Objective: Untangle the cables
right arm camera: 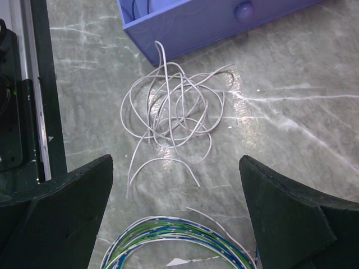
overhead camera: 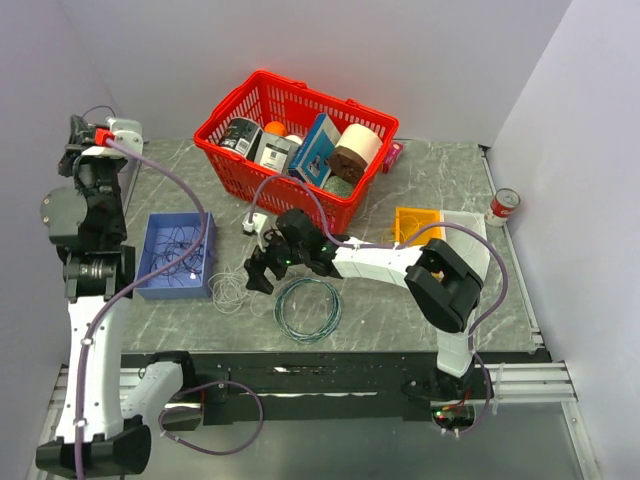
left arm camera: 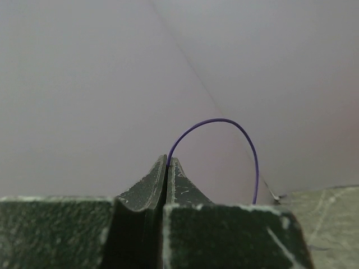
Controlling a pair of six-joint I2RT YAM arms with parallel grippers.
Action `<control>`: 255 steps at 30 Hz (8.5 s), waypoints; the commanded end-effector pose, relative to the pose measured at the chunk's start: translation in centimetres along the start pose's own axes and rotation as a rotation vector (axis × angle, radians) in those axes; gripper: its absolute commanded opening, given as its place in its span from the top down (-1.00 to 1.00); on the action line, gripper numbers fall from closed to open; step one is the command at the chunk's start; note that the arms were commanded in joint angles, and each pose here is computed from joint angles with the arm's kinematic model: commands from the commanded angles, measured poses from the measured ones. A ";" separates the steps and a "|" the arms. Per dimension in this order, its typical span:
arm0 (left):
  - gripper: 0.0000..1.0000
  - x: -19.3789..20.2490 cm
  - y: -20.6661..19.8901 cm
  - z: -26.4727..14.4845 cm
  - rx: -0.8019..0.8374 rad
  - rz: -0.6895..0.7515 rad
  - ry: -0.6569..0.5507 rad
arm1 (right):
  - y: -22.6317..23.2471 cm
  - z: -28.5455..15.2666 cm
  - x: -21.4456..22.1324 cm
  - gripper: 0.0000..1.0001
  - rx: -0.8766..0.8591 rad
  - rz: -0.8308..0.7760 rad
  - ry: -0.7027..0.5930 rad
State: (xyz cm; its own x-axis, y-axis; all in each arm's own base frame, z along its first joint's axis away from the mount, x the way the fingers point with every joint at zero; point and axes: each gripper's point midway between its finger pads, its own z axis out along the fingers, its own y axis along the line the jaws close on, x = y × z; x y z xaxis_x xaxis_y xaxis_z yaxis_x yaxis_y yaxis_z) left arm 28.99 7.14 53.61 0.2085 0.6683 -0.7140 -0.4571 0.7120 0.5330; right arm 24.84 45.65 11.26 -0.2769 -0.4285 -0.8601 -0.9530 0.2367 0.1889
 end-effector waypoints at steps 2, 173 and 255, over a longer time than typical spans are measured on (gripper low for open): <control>0.98 2.4 -2.6 0.9 0.077 -0.056 0.029 | 0.0 -1.5 -2.8 -0.99 0.033 -0.064 -0.073; 0.99 12.1 -36.4 -30.5 1.463 -0.422 0.136 | -3.7 -56.1 -34.4 1.00 1.151 -0.223 -0.861; 0.98 10.0 -32.7 -25.3 1.121 -0.730 0.044 | -26.0 -46.5 20.1 0.22 1.370 1.135 -0.063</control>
State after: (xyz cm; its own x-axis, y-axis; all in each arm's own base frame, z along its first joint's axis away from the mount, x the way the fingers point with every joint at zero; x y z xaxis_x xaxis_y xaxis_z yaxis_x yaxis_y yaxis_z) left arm 24.07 -14.84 16.98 0.0397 0.0865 -0.9955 0.7023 0.7062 0.0894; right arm 37.33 -9.10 8.25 -0.6674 0.4590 -0.5865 0.4620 0.8728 0.1574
